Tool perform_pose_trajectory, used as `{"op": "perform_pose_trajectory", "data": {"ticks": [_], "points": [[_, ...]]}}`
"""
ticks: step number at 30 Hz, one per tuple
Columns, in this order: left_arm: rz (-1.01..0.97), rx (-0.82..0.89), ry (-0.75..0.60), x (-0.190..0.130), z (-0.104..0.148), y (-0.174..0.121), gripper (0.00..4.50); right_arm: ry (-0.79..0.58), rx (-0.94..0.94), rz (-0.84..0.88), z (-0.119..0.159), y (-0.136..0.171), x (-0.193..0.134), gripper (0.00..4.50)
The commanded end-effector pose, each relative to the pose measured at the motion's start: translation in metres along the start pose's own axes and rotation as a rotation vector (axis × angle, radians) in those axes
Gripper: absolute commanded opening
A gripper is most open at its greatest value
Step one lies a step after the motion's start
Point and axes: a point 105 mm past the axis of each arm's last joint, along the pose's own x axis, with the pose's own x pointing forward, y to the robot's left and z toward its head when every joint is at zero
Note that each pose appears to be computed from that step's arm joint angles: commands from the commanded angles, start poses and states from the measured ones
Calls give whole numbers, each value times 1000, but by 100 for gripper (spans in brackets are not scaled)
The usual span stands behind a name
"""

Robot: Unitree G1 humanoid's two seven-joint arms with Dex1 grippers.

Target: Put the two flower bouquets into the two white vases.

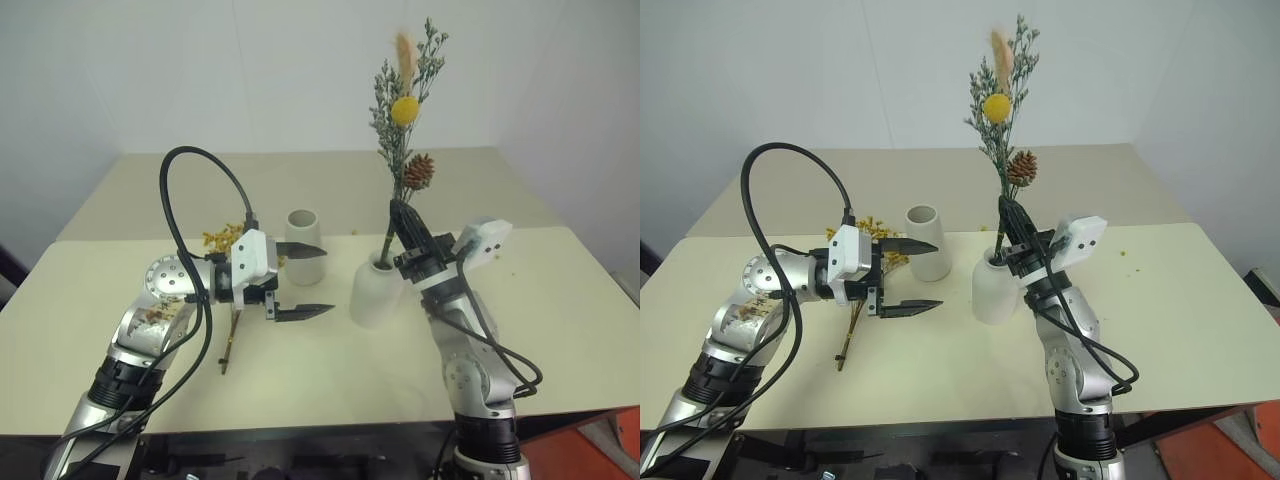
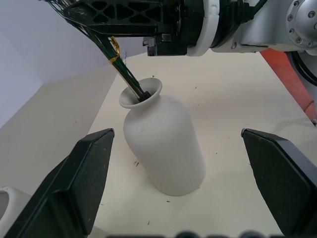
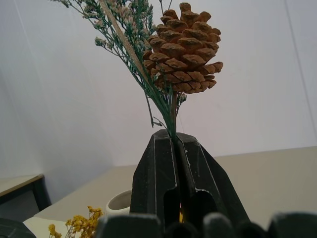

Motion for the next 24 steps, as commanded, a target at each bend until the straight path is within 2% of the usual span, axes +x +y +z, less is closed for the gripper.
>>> {"op": "perform_pose_trajectory", "data": {"ticks": [1, 17, 21, 24], "points": [[14, 41, -13, -2, 9, 6, 450, -47, -36, 24, 10, 8, -1, 2], [21, 34, -24, 2, 8, 6, 450, -27, -125, 4, 1, 7, -11, 2], [24, 33, -24, 2, 7, 6, 450, -37, -109, 10, 2, 7, -12, 114], [25, 33, -25, 2, 7, 6, 450, -38, -118, 13, 3, 7, -14, 223]]}}
